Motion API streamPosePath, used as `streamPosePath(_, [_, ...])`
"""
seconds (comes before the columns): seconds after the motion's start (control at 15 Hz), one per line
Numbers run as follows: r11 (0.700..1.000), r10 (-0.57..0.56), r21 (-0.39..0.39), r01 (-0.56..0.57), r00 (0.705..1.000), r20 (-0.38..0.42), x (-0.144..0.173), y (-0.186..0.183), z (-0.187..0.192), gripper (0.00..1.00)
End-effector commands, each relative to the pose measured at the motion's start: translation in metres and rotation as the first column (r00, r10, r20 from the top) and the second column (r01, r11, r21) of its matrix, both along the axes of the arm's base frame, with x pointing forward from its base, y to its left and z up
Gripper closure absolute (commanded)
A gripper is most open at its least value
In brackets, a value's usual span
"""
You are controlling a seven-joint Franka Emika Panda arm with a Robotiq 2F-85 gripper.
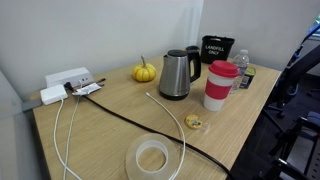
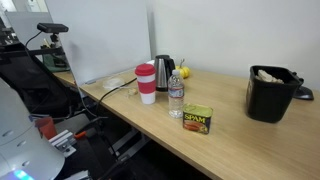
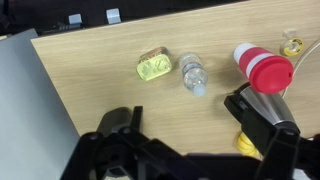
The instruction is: Move the pink and white coffee cup to the right side of the table
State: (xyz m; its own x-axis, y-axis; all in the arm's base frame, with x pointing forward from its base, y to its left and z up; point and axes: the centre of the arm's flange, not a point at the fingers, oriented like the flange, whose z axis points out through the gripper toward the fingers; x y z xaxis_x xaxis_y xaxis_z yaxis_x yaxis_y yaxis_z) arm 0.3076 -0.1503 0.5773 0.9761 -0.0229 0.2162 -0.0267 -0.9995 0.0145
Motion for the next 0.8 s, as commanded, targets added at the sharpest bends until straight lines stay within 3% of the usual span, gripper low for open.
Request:
streamPosePath(0.0, [0.996,0.084,0.025,-0.084,0.996,-0.024,0.0004,-0.0050,0.0009,0.00])
streamPosePath(0.73, [0.996,0.091,0.003,-0.091,0.996,-0.008,-0.0006,-0.0025,-0.0022,0.00])
